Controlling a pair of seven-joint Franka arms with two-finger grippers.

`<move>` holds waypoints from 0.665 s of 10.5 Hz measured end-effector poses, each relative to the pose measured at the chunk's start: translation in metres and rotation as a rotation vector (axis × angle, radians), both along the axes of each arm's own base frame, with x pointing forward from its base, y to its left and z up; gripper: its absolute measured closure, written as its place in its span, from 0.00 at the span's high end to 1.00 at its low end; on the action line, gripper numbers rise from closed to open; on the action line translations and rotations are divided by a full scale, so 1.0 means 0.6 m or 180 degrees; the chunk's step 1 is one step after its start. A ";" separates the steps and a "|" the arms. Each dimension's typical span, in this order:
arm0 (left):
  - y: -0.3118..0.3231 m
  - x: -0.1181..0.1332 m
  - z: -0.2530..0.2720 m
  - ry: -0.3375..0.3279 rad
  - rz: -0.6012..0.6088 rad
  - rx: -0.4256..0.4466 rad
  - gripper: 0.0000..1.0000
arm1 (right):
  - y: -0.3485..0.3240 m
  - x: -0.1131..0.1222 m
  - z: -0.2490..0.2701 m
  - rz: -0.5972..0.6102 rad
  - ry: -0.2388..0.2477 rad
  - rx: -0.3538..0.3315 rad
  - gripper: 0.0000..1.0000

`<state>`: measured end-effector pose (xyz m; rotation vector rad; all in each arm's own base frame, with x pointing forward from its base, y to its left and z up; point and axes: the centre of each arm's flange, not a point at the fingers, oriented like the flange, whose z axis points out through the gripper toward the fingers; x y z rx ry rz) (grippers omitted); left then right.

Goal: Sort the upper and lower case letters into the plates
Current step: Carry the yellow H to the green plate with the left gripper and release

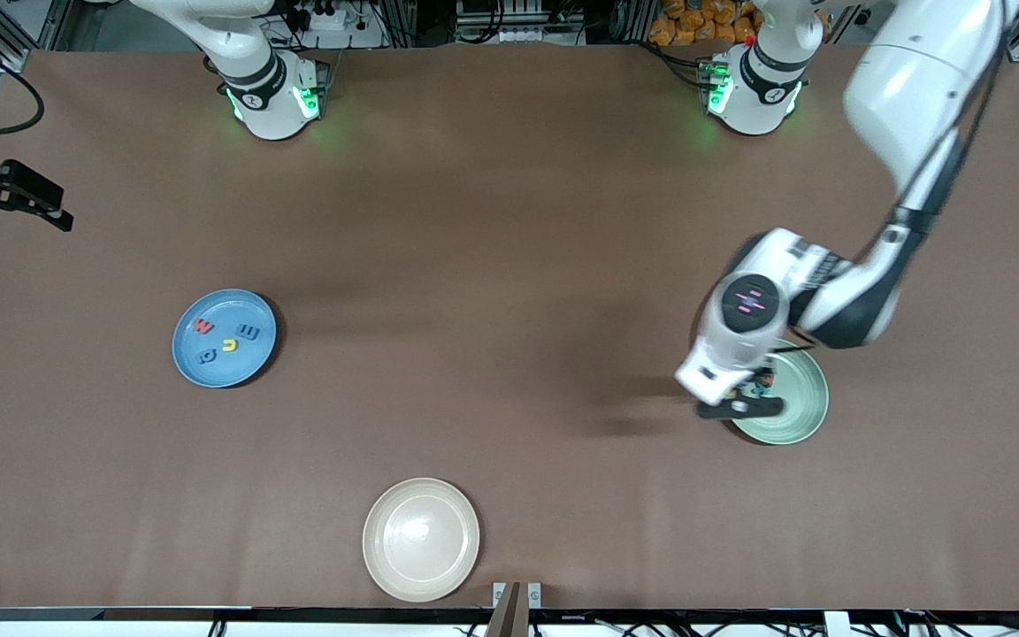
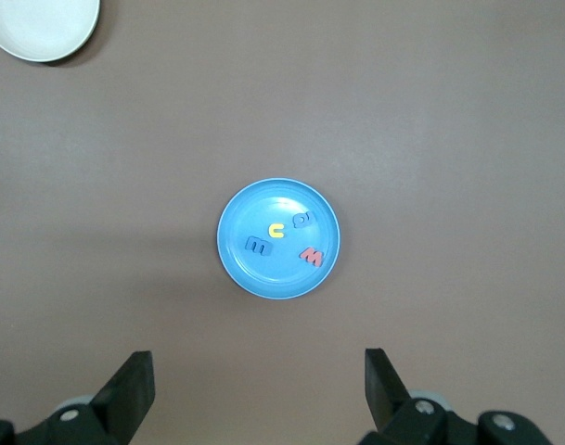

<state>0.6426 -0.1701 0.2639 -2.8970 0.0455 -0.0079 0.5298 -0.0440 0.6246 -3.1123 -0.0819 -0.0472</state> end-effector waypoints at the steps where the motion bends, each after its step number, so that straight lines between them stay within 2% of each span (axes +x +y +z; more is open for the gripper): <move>1: 0.053 0.010 -0.002 0.0079 -0.0025 0.0021 0.33 | -0.003 0.002 0.000 -0.0048 -0.0018 0.0000 1.00; 3: 0.140 0.017 -0.015 0.0213 -0.0068 0.0011 0.33 | -0.005 0.010 -0.001 -0.0067 -0.0088 -0.0005 1.00; 5: 0.167 0.017 -0.027 0.0319 -0.0247 -0.0012 0.41 | -0.004 0.013 0.009 -0.0061 -0.0157 -0.0011 1.00; 6: 0.164 0.019 -0.023 0.0323 -0.0341 -0.0018 0.55 | -0.003 0.014 0.015 -0.0054 -0.0181 -0.0013 1.00; 7: 0.160 0.023 -0.012 0.0296 -0.0377 -0.0020 0.63 | -0.003 0.014 0.017 -0.0005 -0.0185 -0.0035 1.00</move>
